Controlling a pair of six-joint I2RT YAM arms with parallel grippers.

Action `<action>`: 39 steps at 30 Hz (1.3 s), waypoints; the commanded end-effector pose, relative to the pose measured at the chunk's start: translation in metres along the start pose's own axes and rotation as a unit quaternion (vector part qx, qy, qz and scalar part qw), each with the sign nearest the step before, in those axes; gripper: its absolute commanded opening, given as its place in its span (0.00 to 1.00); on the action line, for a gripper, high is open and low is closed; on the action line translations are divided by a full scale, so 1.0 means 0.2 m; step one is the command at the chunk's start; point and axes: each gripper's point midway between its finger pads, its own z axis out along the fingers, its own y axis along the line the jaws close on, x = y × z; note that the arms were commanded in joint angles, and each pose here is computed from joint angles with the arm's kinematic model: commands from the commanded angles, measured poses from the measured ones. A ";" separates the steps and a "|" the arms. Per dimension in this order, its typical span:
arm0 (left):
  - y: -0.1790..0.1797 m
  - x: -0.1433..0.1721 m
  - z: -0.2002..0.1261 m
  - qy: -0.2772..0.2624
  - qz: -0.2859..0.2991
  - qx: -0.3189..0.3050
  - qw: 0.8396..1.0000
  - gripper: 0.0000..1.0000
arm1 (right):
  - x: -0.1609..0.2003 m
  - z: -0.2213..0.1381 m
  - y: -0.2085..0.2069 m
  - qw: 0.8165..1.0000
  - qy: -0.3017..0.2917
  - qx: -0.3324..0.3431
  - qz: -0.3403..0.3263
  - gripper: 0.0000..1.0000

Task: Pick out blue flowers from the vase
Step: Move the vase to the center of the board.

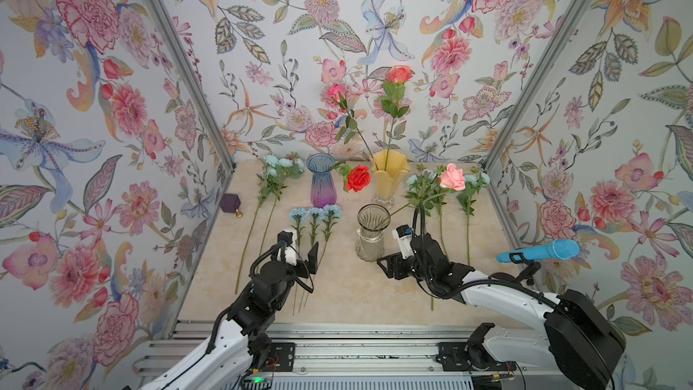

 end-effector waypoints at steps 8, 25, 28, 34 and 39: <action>0.02 -0.12 -0.01 -0.056 -0.032 -0.004 0.998 0.98 | -0.06 0.16 -0.03 0.998 -0.039 0.014 0.044 0.73; 0.04 -0.13 -0.04 -0.070 -0.041 -0.002 0.997 0.98 | -0.19 0.42 -0.17 0.995 -0.050 0.022 0.086 0.71; 0.03 -0.14 -0.04 -0.070 -0.041 0.000 0.997 0.99 | -0.22 0.48 -0.16 0.995 -0.044 0.011 0.084 0.69; 0.04 -0.14 -0.04 -0.069 -0.041 -0.001 0.997 0.99 | -0.32 0.58 -0.22 0.995 -0.040 0.008 0.088 0.66; 0.05 -0.15 -0.03 -0.070 -0.043 -0.006 0.997 0.98 | -0.39 0.62 -0.22 0.996 -0.043 0.003 0.082 0.65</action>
